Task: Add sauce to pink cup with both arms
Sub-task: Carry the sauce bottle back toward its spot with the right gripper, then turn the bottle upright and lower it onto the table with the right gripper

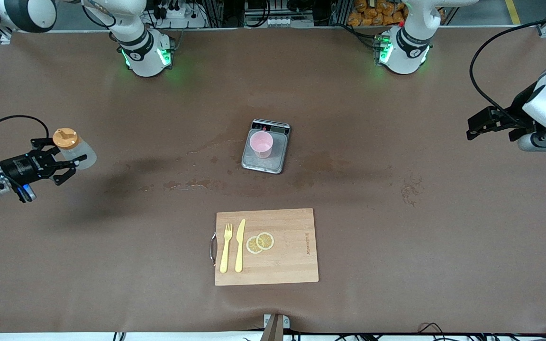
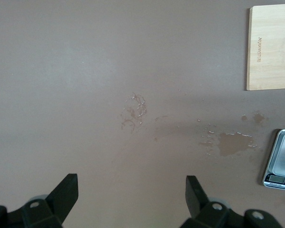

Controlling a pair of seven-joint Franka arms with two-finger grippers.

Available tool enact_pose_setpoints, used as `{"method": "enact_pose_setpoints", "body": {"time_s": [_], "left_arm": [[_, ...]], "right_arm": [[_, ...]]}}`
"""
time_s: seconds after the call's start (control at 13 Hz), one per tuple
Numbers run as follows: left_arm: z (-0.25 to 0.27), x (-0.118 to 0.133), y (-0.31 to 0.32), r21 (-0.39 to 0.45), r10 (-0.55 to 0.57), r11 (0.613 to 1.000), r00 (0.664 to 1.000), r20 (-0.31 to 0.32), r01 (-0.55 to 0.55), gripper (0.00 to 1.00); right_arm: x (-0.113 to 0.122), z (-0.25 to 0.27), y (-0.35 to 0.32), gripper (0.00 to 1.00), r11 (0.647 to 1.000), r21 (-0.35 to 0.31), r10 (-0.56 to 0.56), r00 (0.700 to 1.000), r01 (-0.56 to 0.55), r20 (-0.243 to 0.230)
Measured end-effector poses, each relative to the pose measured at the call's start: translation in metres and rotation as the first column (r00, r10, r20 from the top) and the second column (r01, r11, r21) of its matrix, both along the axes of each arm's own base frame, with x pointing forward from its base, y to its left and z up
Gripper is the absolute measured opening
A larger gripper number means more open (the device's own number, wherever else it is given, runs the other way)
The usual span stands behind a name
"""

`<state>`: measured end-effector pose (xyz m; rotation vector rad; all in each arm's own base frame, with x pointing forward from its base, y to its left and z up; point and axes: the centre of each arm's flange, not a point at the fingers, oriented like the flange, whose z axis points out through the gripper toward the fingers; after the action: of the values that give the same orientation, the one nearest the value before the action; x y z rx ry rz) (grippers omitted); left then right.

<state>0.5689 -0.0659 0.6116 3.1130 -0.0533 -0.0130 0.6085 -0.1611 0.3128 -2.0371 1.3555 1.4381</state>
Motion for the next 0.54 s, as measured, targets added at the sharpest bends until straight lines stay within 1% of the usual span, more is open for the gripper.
{"method": "enact_pose_setpoints", "body": {"time_s": [0.15,0.31,0.46,0.54], "left_arm": [[0.0,0.0,-0.001,0.0,-0.001,1.0,1.0,0.0,0.001,1.0],[0.0,0.0,-0.001,0.0,-0.001,1.0,1.0,0.0,0.001,1.0],[0.0,0.0,-0.001,0.0,-0.001,1.0,1.0,0.0,0.001,1.0],[0.0,0.0,-0.001,0.0,-0.001,1.0,1.0,0.0,0.001,1.0]], "right_arm": [[-0.004,-0.026,-0.02,0.41,0.999,0.044,-0.016,1.0,0.015,0.021],[-0.009,-0.053,-0.034,0.41,0.994,0.109,-0.025,0.998,0.018,0.061],[-0.017,-0.089,-0.05,0.41,0.984,0.176,-0.048,0.996,0.033,0.079],[-0.022,-0.107,-0.059,0.41,0.979,0.198,-0.064,0.994,0.047,0.085]]}}
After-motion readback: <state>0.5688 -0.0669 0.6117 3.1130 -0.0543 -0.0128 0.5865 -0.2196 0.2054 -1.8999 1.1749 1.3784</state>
